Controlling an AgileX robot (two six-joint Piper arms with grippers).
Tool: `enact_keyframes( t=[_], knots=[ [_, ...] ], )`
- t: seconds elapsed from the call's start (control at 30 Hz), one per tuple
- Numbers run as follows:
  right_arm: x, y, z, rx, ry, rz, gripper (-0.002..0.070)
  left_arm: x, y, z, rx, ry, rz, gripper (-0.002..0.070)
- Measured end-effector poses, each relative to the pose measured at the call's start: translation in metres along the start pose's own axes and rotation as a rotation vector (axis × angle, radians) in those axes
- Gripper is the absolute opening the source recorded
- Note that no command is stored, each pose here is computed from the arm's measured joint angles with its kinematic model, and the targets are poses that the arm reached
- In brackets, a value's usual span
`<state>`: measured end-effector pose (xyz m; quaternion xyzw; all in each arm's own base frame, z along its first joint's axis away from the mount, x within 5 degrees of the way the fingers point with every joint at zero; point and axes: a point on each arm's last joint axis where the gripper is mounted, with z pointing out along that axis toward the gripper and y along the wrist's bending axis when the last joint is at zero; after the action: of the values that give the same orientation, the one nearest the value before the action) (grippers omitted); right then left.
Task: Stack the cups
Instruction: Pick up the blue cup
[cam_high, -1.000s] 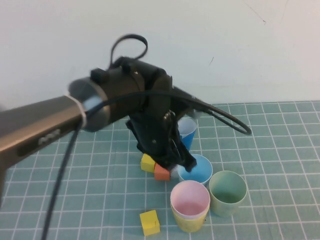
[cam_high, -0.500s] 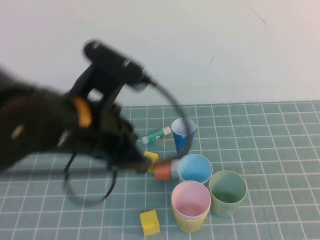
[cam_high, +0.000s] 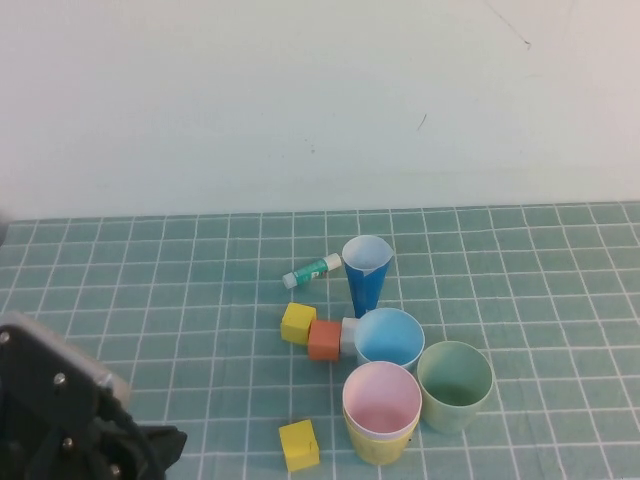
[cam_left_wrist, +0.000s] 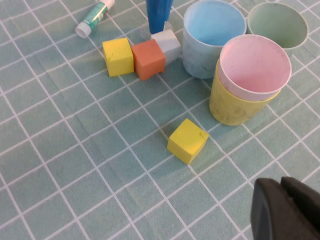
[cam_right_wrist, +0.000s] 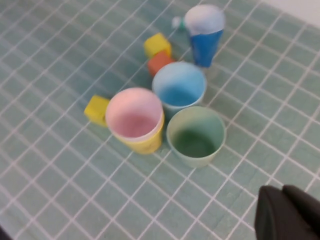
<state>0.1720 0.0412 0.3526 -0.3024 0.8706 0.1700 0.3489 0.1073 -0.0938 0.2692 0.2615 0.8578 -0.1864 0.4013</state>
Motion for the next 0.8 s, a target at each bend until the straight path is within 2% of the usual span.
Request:
enact_keyframes(
  t=[0.17,0.4,0.6,0.67,0.73,0.8],
  knots=[
    [-0.035,-0.006,0.037,-0.066,0.185,-0.133,-0.0003,0.003,-0.001,-0.006,0.012,-0.02,-0.016,-0.0001],
    [-0.076,-0.003,0.109,-0.005,0.462,-0.339,-0.0003,0.003,-0.001,-0.007,0.014,-0.026,-0.017,-0.0002],
    [-0.089,-0.005,0.179,-0.026,0.599,-0.394,0.0004,0.003,-0.001,-0.007,0.014,-0.026,-0.017,-0.0002],
    [-0.092,-0.009,0.198,-0.041,0.613,-0.382,0.0036,0.003,-0.001,-0.007,0.014,-0.026,-0.017,-0.0002],
    [-0.093,-0.011,0.217,-0.067,0.621,-0.369,0.0102,0.003,-0.001,-0.007,0.014,-0.024,-0.017,-0.0002],
    [-0.096,-0.014,0.235,-0.092,0.618,-0.367,0.0211,0.003,-0.001,-0.007,0.012,-0.023,-0.014,-0.0002]
  ],
)
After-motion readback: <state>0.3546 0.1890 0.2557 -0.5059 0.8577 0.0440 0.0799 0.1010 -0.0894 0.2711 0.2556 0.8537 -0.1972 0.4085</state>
